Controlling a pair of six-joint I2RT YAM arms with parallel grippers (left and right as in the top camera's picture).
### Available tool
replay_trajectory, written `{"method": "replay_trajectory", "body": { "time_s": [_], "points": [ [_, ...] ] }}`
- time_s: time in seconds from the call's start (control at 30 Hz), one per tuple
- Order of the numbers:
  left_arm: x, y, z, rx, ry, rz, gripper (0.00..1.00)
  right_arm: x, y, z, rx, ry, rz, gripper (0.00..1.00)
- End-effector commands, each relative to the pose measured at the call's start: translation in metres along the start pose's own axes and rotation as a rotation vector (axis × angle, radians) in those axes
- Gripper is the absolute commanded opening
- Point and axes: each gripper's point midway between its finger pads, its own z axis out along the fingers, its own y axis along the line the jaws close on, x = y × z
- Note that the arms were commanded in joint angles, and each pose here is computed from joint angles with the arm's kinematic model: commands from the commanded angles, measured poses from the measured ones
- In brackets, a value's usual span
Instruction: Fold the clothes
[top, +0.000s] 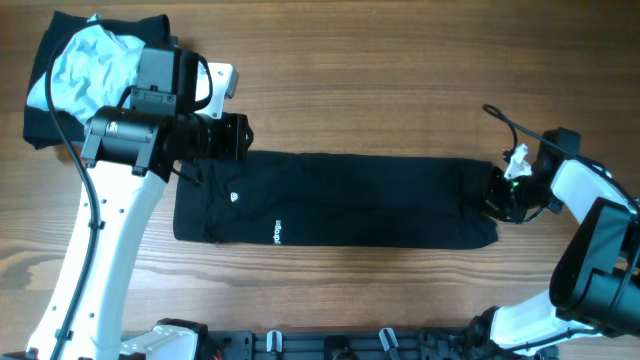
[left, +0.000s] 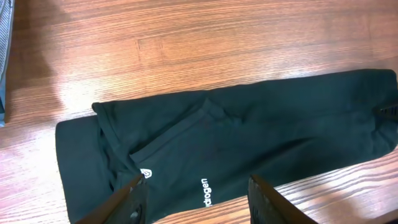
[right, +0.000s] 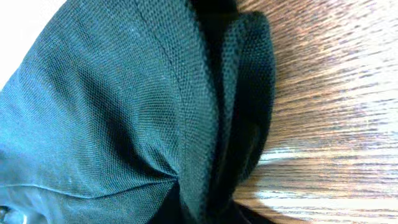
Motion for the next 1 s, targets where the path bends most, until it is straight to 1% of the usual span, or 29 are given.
{"method": "replay_trajectory", "body": {
  "time_s": [0.0, 0.07, 0.13, 0.2, 0.27, 0.37, 0.43, 0.53, 0.63, 0.73, 0.83, 0.9, 0.93, 0.97],
  "points": [
    [-0.001, -0.004, -0.003, 0.013, -0.007, 0.010, 0.51, -0.007, -0.028, -0.003, 0.090, -0.013, 0.059, 0.04],
    [-0.001, -0.004, -0.003, 0.013, -0.006, 0.009, 0.51, -0.034, -0.035, -0.033, 0.095, -0.112, 0.114, 0.04],
    [-0.001, -0.004, -0.003, 0.013, -0.007, 0.010, 0.52, -0.051, -0.034, -0.058, 0.087, -0.179, 0.121, 0.04],
    [-0.001, 0.000, -0.003, -0.010, -0.008, 0.009, 0.52, -0.065, -0.015, -0.086, 0.040, -0.249, 0.078, 0.04],
    [-0.003, 0.001, -0.003, -0.012, -0.014, 0.011, 0.52, -0.062, 0.009, -0.093, -0.020, -0.262, -0.005, 0.04],
    [-0.005, 0.000, -0.003, -0.011, -0.023, 0.012, 0.52, -0.041, 0.045, -0.078, -0.039, -0.181, -0.098, 0.04],
    [-0.005, 0.000, -0.003, -0.011, -0.025, 0.012, 0.53, -0.020, 0.075, -0.061, -0.034, -0.105, -0.199, 0.04],
    [-0.005, 0.000, -0.003, -0.011, -0.025, 0.012, 0.53, 0.007, 0.113, -0.042, -0.040, -0.034, -0.274, 0.04],
    [-0.006, 0.000, -0.003, -0.011, -0.027, 0.013, 0.53, 0.042, 0.152, -0.021, -0.043, 0.038, -0.320, 0.04],
    [-0.007, 0.000, -0.003, -0.011, -0.034, 0.014, 0.54, 0.064, 0.185, -0.005, -0.061, 0.055, -0.364, 0.05],
    [-0.008, 0.000, -0.003, -0.010, -0.037, 0.015, 0.54, 0.078, 0.207, 0.010, -0.062, 0.045, -0.369, 0.06],
    [-0.008, 0.000, -0.003, -0.010, -0.037, 0.015, 0.54, 0.073, 0.204, 0.013, -0.013, 0.004, -0.344, 0.16],
    [-0.008, 0.000, -0.003, -0.010, -0.037, 0.015, 0.54, 0.072, 0.204, 0.013, -0.014, 0.004, -0.346, 0.25],
    [-0.008, 0.000, -0.003, -0.010, -0.037, 0.015, 0.55, 0.074, 0.207, 0.013, -0.027, 0.008, -0.352, 0.43]
  ]
}}
